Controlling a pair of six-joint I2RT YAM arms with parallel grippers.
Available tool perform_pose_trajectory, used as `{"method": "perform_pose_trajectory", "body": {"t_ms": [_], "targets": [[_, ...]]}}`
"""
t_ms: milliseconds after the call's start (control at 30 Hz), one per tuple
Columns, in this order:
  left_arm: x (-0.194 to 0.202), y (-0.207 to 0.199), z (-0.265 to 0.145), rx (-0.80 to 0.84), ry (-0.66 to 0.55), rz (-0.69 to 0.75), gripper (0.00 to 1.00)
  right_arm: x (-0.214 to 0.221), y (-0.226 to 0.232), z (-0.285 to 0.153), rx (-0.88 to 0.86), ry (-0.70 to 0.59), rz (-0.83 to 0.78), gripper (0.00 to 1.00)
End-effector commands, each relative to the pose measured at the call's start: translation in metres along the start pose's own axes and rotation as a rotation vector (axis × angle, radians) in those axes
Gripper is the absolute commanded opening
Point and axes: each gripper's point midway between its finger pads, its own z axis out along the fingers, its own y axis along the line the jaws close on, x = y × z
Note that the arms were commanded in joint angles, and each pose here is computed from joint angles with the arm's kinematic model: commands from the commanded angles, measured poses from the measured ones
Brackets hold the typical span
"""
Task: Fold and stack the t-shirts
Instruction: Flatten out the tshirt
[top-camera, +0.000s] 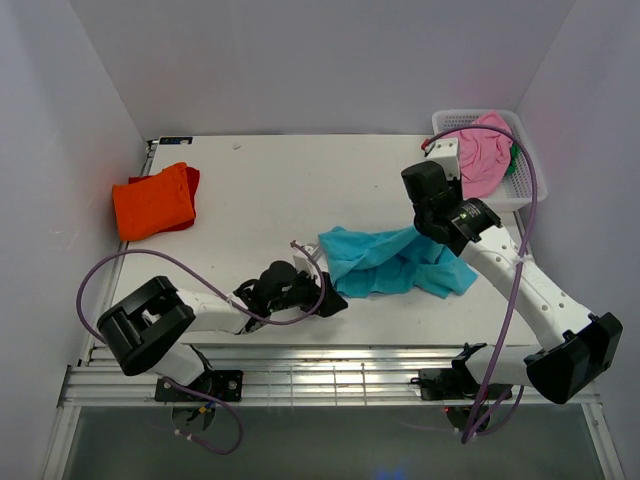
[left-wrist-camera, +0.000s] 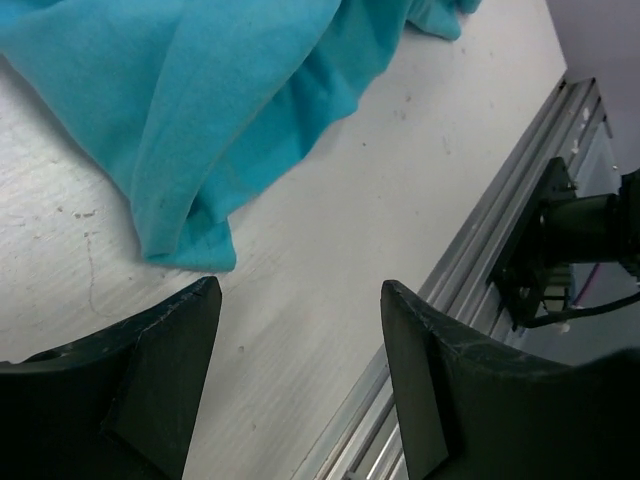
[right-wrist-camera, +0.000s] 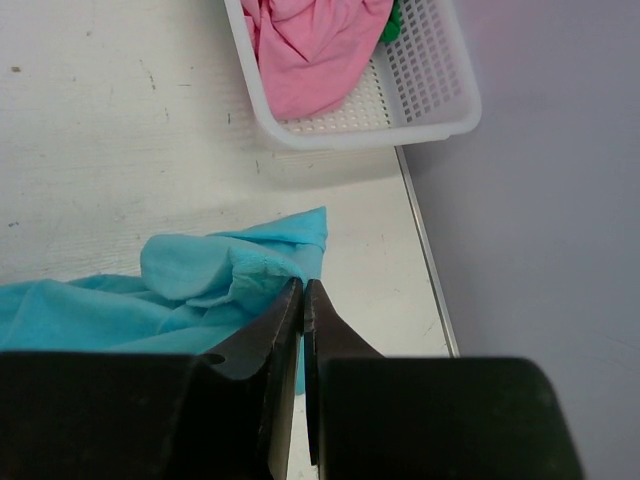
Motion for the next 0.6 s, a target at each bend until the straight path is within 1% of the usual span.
{"method": "perform_pose_trajectory", "body": {"t_ms": [0, 67, 100, 267, 433, 567], "targets": [[-0.019, 0.02, -0.001, -0.144, -0.131, 0.062, 0.73, -0.014, -0.007, -0.006, 0.001, -0.036, 0.074, 0.08], [-0.023, 0.023, -0.004, -0.193, -0.17, 0.085, 0.73, -0.016, -0.009, -0.008, -0.008, -0.048, 0.082, 0.08], [-0.032, 0.027, -0.008, -0.237, -0.214, 0.103, 0.72, -0.017, -0.01, -0.008, -0.009, -0.053, 0.087, 0.08], [-0.046, 0.038, -0.019, -0.346, -0.29, 0.145, 0.73, -0.014, -0.01, -0.008, -0.027, -0.051, 0.089, 0.08], [-0.047, 0.042, -0.009, -0.37, -0.273, 0.189, 0.72, -0.012, -0.006, -0.008, -0.045, -0.051, 0.091, 0.08], [-0.033, 0.051, 0.003, -0.394, -0.22, 0.194, 0.72, -0.013, -0.01, -0.01, -0.04, -0.057, 0.097, 0.08]]}}
